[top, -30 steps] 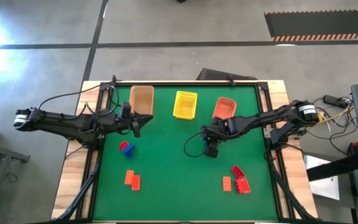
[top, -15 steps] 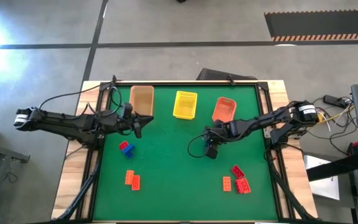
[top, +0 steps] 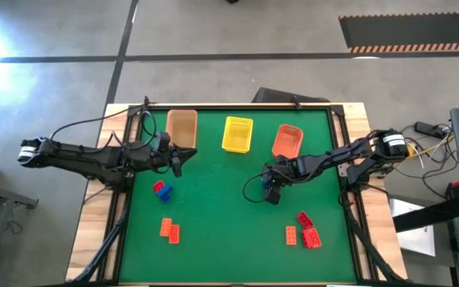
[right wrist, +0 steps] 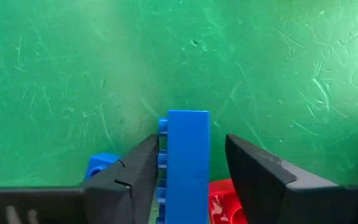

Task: Sort & place blocks by color
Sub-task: Put the blue game piece into the yellow bin

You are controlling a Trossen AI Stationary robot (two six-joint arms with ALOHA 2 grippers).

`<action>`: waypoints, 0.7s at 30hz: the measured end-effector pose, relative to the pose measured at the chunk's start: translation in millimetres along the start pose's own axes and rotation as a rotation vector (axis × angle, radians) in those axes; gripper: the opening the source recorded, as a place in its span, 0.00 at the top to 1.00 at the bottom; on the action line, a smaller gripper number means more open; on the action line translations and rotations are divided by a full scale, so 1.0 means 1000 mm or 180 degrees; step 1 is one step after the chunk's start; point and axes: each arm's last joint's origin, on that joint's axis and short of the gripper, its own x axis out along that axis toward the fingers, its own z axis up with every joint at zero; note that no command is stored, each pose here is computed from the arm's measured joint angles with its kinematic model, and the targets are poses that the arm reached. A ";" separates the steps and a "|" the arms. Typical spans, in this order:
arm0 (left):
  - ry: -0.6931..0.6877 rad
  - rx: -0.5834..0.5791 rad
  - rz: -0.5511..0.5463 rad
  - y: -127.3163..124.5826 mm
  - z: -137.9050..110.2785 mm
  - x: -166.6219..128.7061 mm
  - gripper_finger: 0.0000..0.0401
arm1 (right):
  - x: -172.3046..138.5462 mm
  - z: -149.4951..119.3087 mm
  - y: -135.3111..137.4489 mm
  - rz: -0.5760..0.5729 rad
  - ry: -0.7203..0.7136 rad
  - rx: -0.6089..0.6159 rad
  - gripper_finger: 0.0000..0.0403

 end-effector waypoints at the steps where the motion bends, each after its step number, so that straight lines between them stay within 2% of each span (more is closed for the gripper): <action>1: 0.0000 0.0000 0.0000 0.000 0.000 0.000 0.98 | 0.000 0.000 0.000 0.0003 -0.0005 0.0000 0.62; 7: 0.0000 0.0000 0.0000 0.000 0.000 0.000 0.98 | 0.000 0.000 0.001 0.0091 0.0011 0.0026 0.78; 13: -0.0001 0.0000 0.0000 0.000 0.000 0.000 0.98 | -0.002 0.003 0.003 0.0172 0.0022 0.0039 0.80; 16: -0.0001 -0.0001 0.0000 0.000 0.000 0.000 0.98 | -0.010 0.018 0.004 0.0219 -0.0114 0.0104 0.80; 21: -0.0003 -0.0002 -0.0001 0.000 0.000 0.000 0.98 | -0.029 0.059 -0.003 0.0252 -0.0494 0.0284 0.80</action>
